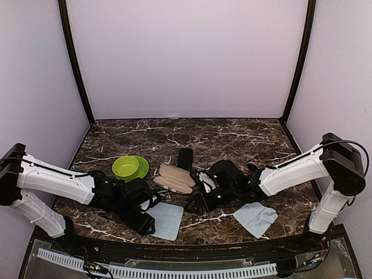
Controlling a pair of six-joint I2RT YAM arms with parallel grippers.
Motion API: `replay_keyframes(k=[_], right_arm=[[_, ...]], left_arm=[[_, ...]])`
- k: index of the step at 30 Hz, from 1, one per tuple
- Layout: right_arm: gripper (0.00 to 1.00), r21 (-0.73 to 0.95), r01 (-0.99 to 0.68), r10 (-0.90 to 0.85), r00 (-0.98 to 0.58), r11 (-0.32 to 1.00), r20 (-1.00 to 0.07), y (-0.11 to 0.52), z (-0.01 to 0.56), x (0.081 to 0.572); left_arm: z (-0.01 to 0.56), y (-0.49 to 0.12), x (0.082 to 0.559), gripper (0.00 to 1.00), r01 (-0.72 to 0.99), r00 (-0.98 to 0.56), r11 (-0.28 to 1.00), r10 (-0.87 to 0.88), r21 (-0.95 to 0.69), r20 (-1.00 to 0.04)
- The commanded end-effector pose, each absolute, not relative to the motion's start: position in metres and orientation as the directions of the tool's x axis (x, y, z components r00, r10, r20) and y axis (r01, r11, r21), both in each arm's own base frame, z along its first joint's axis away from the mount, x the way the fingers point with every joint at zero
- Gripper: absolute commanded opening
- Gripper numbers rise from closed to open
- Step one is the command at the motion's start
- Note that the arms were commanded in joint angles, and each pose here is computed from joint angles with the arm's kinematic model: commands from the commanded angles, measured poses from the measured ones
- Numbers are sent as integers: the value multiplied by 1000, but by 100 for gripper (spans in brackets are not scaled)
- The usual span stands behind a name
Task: Organize the sunglasses
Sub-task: Smooth out the glasses cleaning cloth at the corner of the board.
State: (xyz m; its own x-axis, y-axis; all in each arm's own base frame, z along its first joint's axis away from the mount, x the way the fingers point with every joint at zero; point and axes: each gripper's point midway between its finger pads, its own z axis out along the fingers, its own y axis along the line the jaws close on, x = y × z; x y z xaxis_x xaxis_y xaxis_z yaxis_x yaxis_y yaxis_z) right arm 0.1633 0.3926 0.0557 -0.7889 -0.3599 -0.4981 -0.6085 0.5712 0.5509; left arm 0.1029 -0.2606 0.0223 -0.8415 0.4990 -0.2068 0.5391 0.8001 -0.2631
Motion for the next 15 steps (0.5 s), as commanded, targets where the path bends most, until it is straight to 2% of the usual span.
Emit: replay_keyframes(k=[1,7,11,15], right_arm=[[65,536,-640,-350,-760,551,-548,402,76,169],[63,489,-648,-376,-750,584,-544,401,69,176],[60,478,-656,-392,-743,583,-542,407,67,178],[54,469,-663,-413,-740,584,-531,414,62,178]], left_arm=[[27,-264,91,52,572,-820,769,548,-284,-168],[44,-265,103,53,604,-797,761,564,-237,-217],[57,-256,127,53,593,-797,786,540,-178,-271],[68,-248,159,53,546,-815,816,464,-191,-347]])
